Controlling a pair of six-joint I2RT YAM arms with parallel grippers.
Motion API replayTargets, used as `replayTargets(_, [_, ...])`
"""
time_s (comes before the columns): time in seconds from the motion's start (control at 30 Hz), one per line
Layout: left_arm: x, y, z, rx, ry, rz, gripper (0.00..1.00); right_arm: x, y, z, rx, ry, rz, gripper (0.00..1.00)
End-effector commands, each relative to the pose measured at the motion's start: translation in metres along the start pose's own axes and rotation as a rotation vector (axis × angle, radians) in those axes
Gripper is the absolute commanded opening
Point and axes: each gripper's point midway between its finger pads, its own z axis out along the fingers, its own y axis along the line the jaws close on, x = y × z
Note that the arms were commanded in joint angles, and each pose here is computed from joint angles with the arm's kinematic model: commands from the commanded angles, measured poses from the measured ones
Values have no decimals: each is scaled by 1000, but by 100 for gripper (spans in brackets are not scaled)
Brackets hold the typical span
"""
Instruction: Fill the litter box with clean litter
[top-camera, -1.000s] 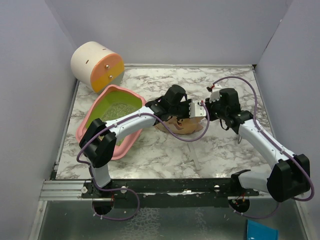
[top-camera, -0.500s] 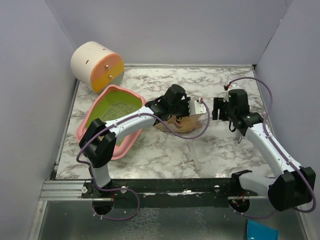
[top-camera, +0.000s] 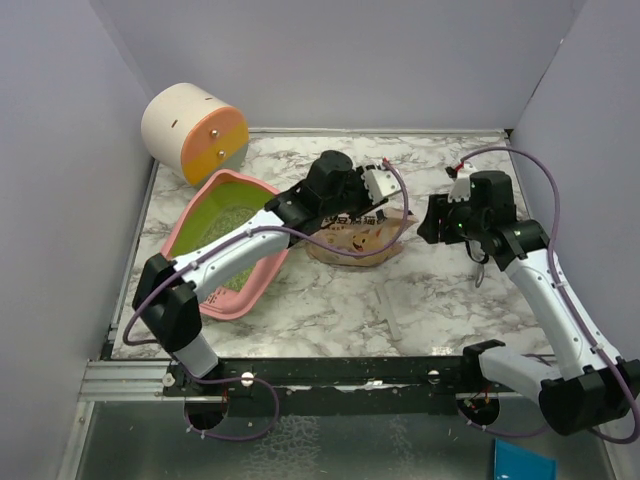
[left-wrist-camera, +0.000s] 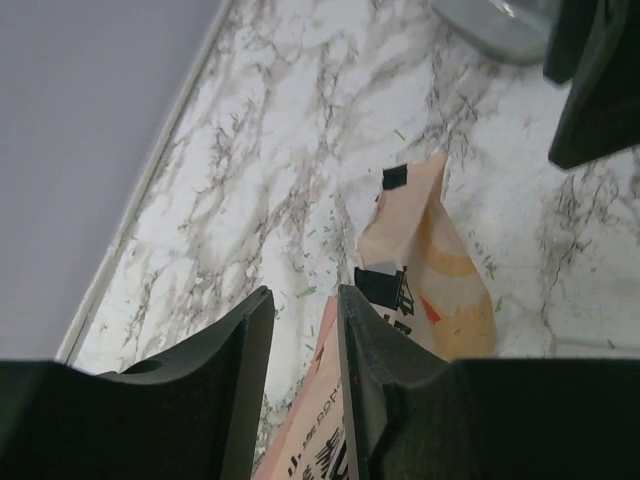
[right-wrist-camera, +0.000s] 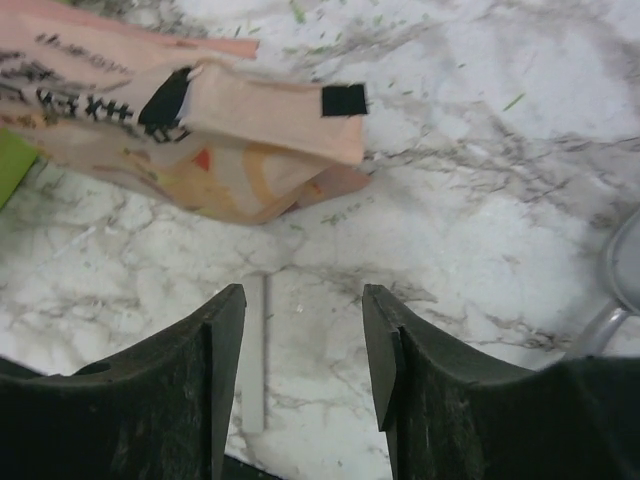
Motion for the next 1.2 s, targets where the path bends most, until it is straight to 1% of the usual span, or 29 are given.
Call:
replayTargets(0.0, [-44, 23, -50, -143, -100, -190, 34, 39, 35, -7, -193, 187, 27, 47])
replayTargets(0.07, [-41, 21, -69, -179, -96, -261, 34, 55, 42, -4, -209, 216, 36, 46])
replayTargets(0.13, [-28, 10, -86, -183, -88, -316, 34, 70, 45, -1, -206, 243, 51, 44])
replayTargets(0.17, [-19, 3, -92, -180, -79, -342, 34, 79, 48, 0, -206, 268, 52, 43])
replayTargets(0.23, [-22, -2, -111, -194, -118, -392, 34, 99, 59, 5, -215, 323, 40, 41])
replayTargets(0.3, [-16, -10, -124, -195, -129, -424, 34, 124, 76, 10, -211, 404, -2, 41])
replayTargets(0.4, [-14, -14, -136, -194, -118, -455, 35, 160, 86, 20, -123, 510, -67, 43])
replayTargets(0.5, [-12, -21, -139, -160, -62, -487, 35, 178, 82, 32, -56, 553, -84, 49])
replayTargets(0.6, [-8, -24, -143, -153, -24, -514, 35, 186, 70, 46, 18, 550, -94, 51])
replayTargets(0.73, [-8, -24, -151, -172, -41, -517, 35, 185, 64, 65, 68, 521, -102, 51])
replayTargets(0.83, [-7, -22, -154, -185, -40, -515, 35, 188, 71, 77, 33, 517, -100, 51])
replayTargets(1.0, [-7, -21, -159, -196, -48, -509, 35, 187, 81, 82, -13, 489, -71, 51])
replayTargets(1.17, [-7, -22, -162, -202, -59, -509, 35, 194, 77, 91, 14, 506, -76, 51])
